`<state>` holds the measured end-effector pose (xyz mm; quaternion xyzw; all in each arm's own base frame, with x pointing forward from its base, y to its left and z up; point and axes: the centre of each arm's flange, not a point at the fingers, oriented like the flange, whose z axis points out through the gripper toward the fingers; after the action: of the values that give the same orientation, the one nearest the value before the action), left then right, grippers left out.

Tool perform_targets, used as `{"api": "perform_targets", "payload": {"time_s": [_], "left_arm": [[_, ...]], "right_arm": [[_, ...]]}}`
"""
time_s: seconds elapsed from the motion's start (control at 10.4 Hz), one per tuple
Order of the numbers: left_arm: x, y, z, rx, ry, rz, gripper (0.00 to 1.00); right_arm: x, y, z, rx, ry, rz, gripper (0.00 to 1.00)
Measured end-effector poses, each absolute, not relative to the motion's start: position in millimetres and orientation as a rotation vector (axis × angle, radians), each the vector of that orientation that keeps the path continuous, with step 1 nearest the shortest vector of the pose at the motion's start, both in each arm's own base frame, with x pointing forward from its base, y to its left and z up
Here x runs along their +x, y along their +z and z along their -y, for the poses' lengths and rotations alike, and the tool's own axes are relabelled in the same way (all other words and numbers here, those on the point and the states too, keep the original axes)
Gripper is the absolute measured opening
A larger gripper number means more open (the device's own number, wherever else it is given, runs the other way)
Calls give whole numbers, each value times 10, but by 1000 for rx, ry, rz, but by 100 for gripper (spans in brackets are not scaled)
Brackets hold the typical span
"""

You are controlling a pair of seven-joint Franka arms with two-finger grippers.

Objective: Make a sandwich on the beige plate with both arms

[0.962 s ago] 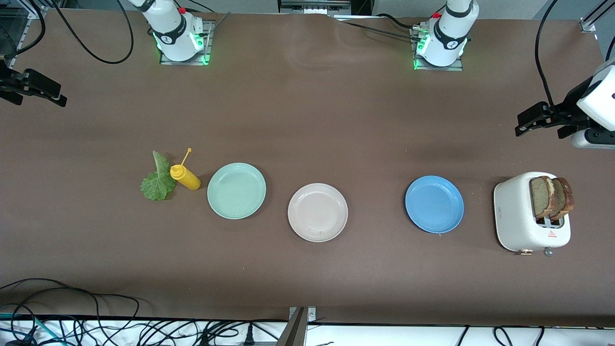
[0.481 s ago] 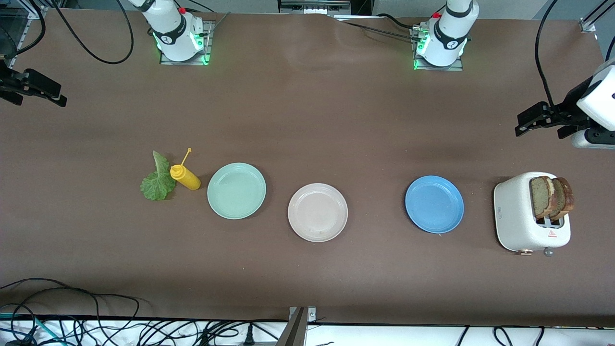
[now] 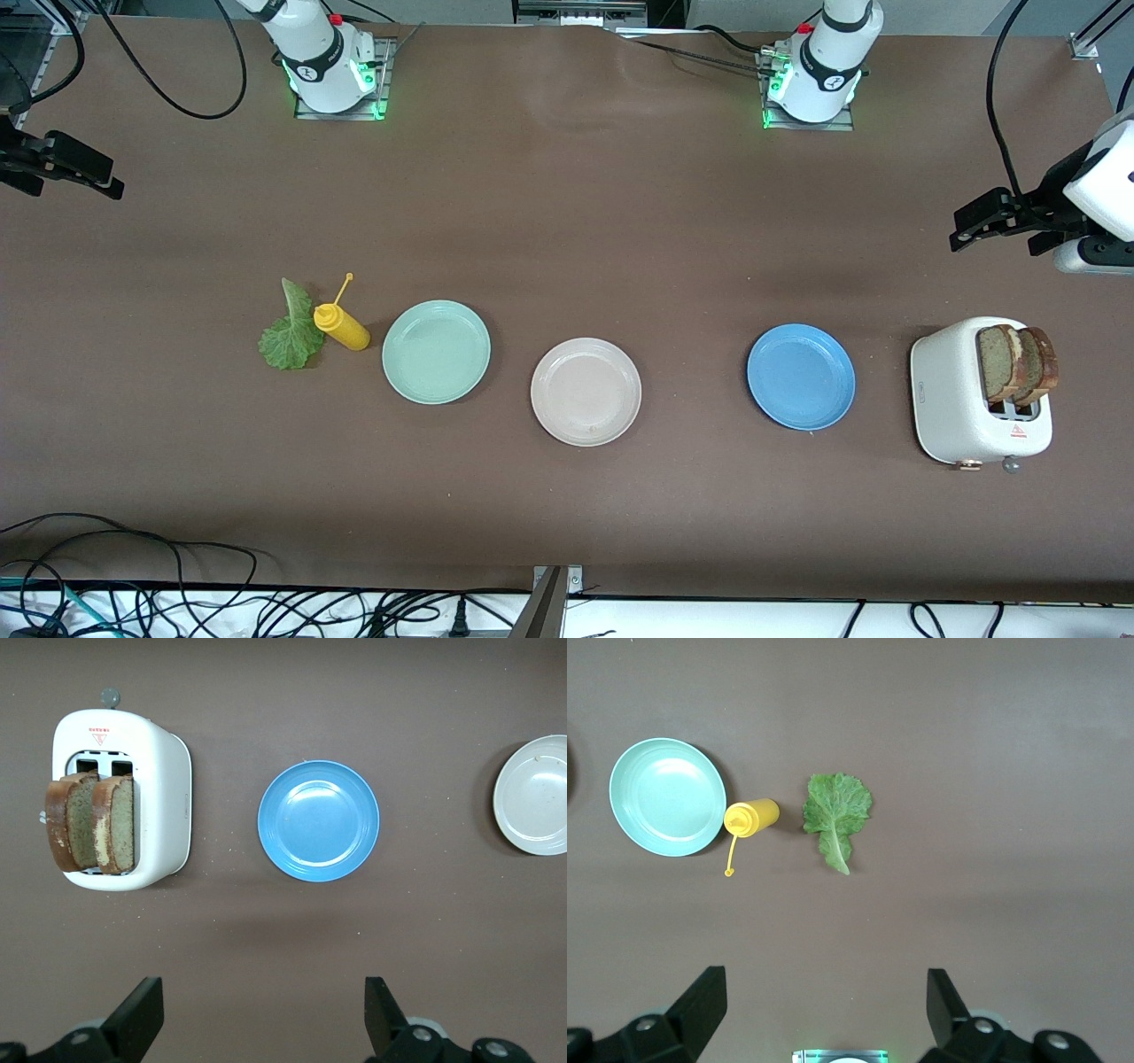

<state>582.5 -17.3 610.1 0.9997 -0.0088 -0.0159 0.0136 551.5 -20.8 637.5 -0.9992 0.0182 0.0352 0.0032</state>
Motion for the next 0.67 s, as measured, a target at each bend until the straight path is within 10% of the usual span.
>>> {"api": "perform_targets", "payload": {"time_s": [0.67], "left_arm": [[5838, 6071, 148, 3114, -58, 21, 100]], "right_arm": [[5627, 6300, 63, -3134, 79, -13, 100]]}}
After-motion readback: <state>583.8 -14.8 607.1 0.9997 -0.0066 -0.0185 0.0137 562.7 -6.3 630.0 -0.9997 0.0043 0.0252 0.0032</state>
